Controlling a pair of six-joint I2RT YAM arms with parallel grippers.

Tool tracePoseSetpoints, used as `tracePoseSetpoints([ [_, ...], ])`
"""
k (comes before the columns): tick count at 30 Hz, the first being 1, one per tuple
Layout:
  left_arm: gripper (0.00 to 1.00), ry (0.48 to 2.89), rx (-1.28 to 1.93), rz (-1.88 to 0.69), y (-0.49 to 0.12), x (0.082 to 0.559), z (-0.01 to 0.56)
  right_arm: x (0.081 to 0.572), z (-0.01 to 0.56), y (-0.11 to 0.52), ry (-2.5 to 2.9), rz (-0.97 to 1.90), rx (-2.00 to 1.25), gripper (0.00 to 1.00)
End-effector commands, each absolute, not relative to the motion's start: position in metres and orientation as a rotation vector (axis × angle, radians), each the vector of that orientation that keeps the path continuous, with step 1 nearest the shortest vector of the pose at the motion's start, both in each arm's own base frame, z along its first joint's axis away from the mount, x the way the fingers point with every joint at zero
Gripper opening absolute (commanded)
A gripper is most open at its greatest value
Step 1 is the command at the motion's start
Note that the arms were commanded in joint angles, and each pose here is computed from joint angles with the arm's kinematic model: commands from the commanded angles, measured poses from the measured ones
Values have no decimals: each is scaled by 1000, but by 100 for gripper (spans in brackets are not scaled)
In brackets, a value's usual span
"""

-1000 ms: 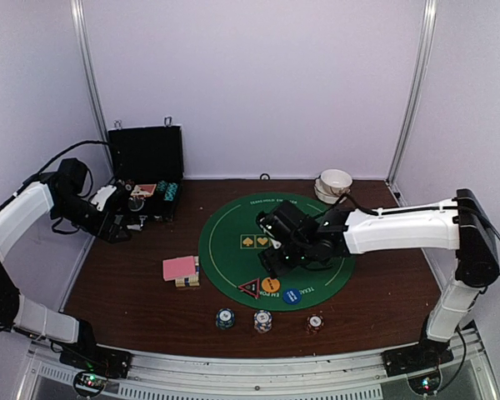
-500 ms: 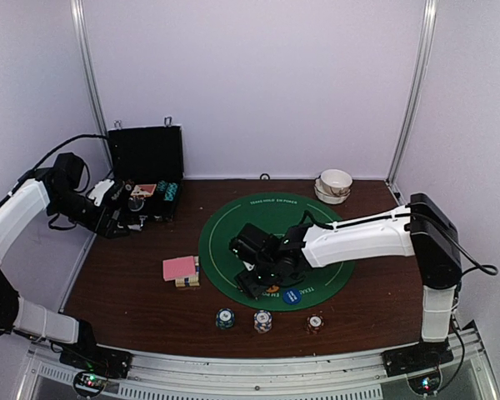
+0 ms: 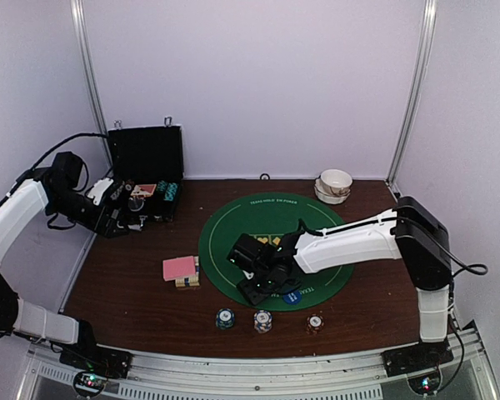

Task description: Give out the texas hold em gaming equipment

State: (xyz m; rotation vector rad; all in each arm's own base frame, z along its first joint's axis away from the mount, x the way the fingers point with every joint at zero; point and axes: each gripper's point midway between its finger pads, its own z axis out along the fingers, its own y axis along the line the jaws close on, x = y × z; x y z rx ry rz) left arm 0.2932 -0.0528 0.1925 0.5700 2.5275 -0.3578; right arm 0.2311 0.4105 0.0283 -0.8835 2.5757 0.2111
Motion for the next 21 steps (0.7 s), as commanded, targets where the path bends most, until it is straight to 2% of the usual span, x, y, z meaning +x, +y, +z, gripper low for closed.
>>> tracePoseSetpoints([
  [1, 98, 2459, 579, -348, -53, 297, 214, 227, 17, 412, 2608, 207, -884, 55],
  [10, 98, 2442, 579, -336, -53, 296, 219, 233, 14, 422, 2606, 205, -881, 44],
  [21, 98, 2437, 581, -341, -54, 294, 219, 260, 17, 433, 2599, 205, -835, 36],
])
